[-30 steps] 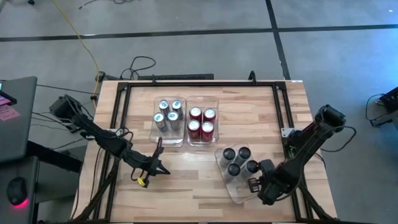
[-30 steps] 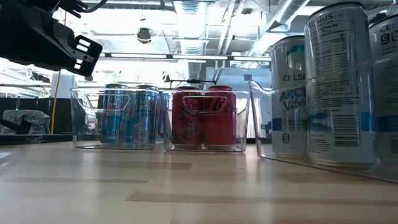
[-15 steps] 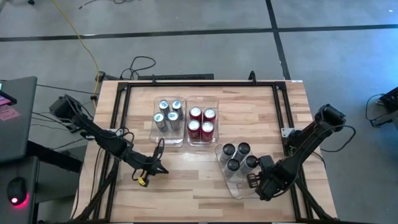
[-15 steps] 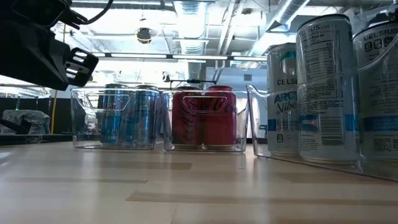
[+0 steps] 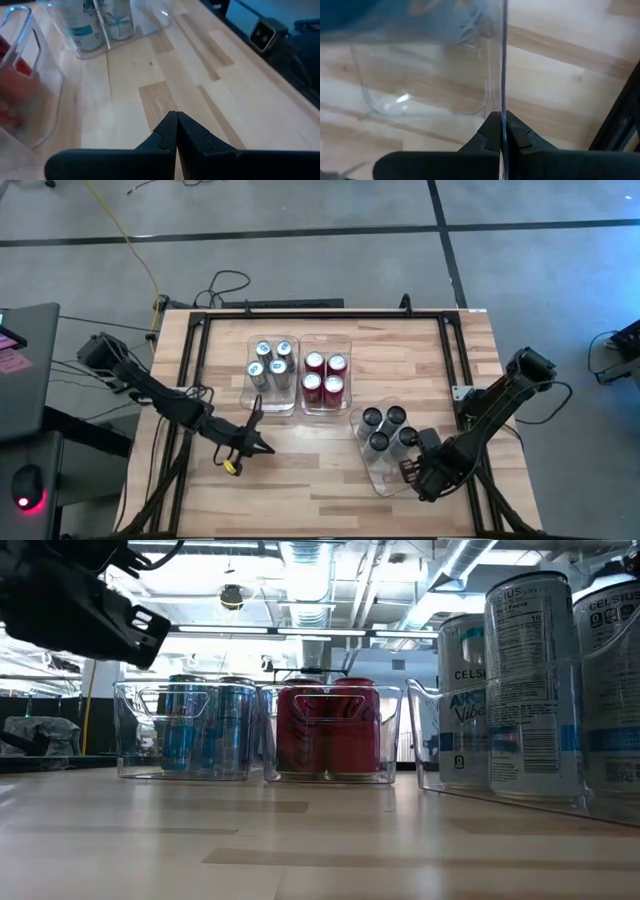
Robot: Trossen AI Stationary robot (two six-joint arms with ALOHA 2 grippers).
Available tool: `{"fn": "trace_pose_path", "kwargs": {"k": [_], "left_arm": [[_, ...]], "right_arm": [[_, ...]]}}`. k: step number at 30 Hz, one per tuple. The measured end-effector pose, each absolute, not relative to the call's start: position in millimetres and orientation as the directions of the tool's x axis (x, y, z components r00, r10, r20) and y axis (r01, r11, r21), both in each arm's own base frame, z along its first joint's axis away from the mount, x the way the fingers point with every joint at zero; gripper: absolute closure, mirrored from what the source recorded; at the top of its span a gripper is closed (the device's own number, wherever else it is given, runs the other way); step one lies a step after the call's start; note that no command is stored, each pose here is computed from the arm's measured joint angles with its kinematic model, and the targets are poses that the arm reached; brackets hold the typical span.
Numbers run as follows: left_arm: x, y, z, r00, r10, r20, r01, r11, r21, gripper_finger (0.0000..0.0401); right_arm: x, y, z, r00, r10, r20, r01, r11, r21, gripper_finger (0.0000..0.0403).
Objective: Sort soda cans
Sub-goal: Move the transparent bin to the center of the table
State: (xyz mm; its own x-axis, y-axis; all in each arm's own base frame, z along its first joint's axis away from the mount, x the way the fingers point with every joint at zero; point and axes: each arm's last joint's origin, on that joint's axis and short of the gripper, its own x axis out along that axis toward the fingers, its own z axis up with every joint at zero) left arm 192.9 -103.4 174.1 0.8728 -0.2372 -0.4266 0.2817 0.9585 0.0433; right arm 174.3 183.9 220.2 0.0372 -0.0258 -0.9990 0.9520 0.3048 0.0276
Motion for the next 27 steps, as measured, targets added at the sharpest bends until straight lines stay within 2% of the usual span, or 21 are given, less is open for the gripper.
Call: {"fn": "trace_pose_path", "kwargs": {"k": [3, 27], "left_arm": [[195.0, -102.1, 176.4, 0.878, -0.254, -0.405, 0.289, 0.957, 0.027, 0.0401], [192.6, -101.6, 171.1, 0.849, -0.262, -0.459, 0.298, 0.955, 0.006, 0.0401]], "right_arm": [[171.6, 183.8, 220.2, 0.030, -0.046, -0.998, 0.973, 0.231, 0.019, 0.0389], [183.1, 166.6, 220.9, 0.015, -0.092, -0.996, 0.989, 0.147, 0.001, 0.0396]]}}
